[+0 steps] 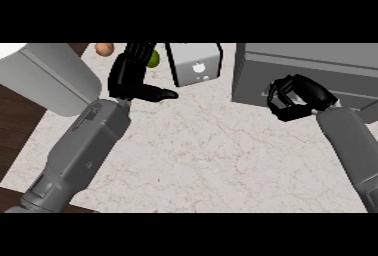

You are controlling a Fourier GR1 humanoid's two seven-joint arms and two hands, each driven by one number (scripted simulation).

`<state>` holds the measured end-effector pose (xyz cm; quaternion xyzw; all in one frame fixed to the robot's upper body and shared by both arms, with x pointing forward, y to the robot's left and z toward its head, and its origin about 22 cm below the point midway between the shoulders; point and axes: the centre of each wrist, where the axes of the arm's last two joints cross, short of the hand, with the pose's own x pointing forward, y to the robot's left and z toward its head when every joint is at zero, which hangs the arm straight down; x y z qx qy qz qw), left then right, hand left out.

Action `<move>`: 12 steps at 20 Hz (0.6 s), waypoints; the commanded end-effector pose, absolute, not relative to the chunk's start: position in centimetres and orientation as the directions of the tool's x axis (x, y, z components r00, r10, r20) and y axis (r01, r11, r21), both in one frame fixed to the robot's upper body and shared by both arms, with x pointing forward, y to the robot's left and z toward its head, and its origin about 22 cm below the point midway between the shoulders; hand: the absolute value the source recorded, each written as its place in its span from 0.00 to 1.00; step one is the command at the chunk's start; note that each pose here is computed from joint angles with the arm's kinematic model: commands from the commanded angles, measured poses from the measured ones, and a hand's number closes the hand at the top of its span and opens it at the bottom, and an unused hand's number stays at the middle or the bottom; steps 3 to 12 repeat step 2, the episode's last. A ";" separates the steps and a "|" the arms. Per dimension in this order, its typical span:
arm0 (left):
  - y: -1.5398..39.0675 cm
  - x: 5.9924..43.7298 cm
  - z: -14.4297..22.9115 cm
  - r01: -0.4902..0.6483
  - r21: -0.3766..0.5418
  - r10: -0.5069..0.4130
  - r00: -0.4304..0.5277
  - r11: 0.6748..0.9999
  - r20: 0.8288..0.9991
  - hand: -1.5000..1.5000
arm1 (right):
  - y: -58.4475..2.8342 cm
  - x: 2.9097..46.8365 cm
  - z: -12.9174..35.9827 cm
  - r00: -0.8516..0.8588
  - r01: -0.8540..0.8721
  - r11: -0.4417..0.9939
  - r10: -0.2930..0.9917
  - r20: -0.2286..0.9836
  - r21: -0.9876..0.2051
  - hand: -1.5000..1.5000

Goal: Pick up the cup, place it into the drawer and close the drawer

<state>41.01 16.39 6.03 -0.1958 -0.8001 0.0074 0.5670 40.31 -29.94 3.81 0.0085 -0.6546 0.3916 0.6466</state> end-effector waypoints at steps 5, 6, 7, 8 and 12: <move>16.5 40.6 5.3 0.314 -0.241 0.331 -0.272 0.918 0.904 0.00 | -32.6 43.3 12.8 -0.237 -0.254 0.732 0.586 0.775 -0.632 1.00; 16.5 40.6 5.3 0.314 -0.241 0.331 -0.272 0.918 0.904 0.00 | -32.6 43.3 12.8 -0.237 -0.254 0.732 0.586 0.775 -0.632 1.00; 16.5 40.6 5.3 0.314 -0.241 0.331 -0.272 0.918 0.904 0.00 | -32.6 43.3 12.8 -0.237 -0.254 0.732 0.586 0.775 -0.632 1.00; 16.5 40.6 5.3 0.314 -0.241 0.331 -0.272 0.918 0.904 0.00 | -32.6 43.3 12.8 -0.237 -0.254 0.732 0.586 0.775 -0.632 1.00; 16.5 40.6 5.3 0.314 -0.241 0.331 -0.272 0.918 0.904 0.00 | -32.6 43.3 12.8 -0.237 -0.254 0.732 0.586 0.775 -0.632 1.00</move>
